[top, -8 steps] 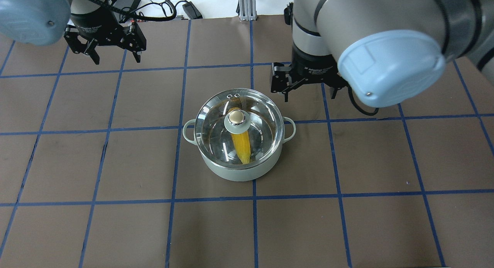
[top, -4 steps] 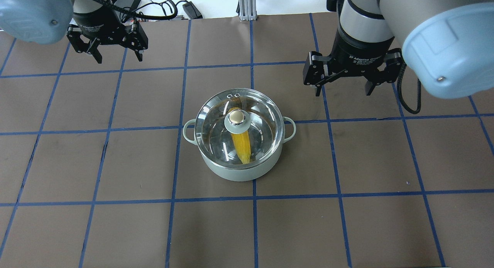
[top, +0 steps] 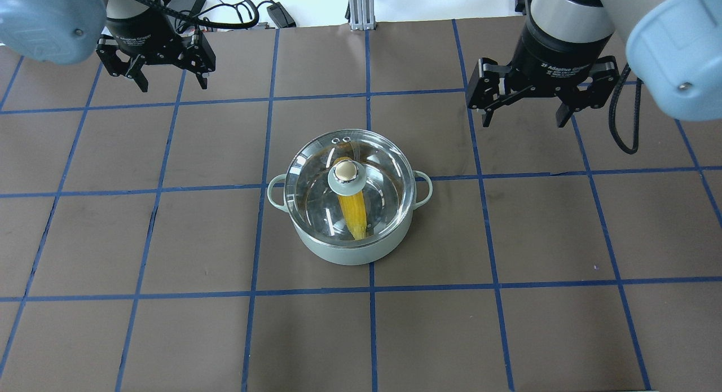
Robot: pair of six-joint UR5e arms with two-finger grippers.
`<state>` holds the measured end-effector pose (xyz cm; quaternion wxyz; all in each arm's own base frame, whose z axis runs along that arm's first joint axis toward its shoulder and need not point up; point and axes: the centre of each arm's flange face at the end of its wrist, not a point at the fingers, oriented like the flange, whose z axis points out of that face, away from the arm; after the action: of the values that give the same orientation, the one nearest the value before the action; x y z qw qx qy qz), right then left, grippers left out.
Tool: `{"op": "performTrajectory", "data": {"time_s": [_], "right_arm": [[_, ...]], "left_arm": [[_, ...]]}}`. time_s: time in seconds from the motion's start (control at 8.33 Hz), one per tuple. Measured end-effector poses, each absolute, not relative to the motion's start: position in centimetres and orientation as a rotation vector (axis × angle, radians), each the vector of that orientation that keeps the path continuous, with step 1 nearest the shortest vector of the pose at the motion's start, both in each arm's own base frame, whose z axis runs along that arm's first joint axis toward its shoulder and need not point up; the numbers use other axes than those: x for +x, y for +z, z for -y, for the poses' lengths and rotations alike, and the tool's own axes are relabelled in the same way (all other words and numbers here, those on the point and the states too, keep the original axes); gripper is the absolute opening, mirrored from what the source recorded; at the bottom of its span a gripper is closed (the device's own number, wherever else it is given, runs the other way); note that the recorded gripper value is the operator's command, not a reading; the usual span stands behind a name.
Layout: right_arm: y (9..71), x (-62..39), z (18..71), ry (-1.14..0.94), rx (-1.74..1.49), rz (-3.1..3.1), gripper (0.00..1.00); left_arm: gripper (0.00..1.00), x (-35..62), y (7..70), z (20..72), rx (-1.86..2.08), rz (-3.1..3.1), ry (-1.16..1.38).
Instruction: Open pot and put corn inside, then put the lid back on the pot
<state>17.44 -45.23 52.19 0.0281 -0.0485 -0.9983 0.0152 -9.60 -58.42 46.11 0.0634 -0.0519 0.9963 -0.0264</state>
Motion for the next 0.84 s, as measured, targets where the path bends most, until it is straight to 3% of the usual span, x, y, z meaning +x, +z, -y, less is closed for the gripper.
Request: {"op": "performTrajectory", "data": {"time_s": [0.84], "right_arm": [[52.53,17.08,45.37,0.053,-0.123,3.083,1.0]], "left_arm": [[1.0,-9.58,45.98,58.45,-0.155,-3.008,-0.081]]}}
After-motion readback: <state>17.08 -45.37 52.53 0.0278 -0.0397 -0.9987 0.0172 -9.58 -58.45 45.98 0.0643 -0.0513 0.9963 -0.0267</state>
